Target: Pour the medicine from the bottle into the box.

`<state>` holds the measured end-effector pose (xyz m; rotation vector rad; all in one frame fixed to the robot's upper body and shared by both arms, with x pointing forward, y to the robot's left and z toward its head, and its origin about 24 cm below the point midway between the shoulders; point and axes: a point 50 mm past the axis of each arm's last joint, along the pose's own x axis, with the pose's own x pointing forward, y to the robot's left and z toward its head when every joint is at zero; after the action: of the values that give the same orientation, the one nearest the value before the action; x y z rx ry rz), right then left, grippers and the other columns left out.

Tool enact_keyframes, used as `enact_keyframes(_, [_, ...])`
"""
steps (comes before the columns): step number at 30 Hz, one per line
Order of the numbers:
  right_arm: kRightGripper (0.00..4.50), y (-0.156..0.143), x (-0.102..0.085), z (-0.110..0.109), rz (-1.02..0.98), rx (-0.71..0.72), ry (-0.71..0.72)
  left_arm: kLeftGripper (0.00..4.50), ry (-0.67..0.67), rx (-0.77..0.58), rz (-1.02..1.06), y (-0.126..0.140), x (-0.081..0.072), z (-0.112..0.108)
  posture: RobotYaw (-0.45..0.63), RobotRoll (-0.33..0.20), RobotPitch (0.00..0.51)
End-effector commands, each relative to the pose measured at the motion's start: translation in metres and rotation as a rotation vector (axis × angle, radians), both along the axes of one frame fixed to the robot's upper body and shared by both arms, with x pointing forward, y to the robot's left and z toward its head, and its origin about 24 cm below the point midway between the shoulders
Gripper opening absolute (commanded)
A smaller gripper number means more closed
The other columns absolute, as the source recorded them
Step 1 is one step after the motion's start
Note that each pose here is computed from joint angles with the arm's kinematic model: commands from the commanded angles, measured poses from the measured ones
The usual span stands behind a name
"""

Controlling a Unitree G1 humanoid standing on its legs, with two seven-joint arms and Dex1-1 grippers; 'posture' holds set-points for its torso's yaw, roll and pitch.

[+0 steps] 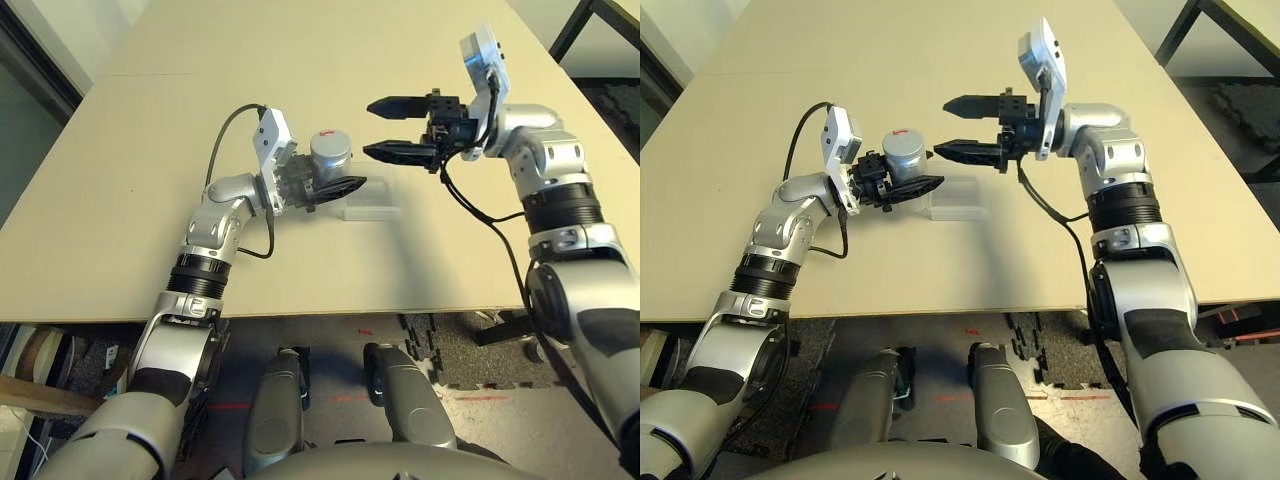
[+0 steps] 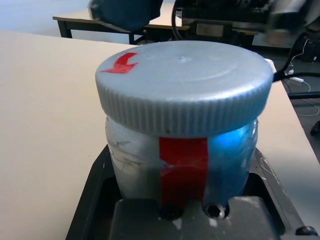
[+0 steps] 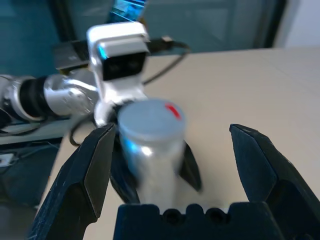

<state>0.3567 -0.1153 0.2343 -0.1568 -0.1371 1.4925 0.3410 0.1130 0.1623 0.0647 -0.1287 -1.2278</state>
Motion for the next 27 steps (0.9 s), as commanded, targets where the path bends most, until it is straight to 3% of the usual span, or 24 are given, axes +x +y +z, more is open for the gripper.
enact_keyframes(1, [4.5,0.009,-0.002,-0.001,0.018,0.018,0.001,2.58,-0.005,0.026,-0.011,-0.002,0.0,-0.001,-0.15,0.0,0.172])
enact_keyframes(16, [4.5,0.046,0.002,-0.005,0.023,0.045,-0.014,2.58,-0.003,0.023,-0.024,-0.006,-0.001,-0.001,-0.14,0.0,0.179])
enact_keyframes(27, [4.5,0.048,0.008,-0.012,-0.03,0.027,-0.027,2.58,-0.003,0.022,-0.028,-0.007,-0.002,-0.002,-0.14,0.0,0.171])
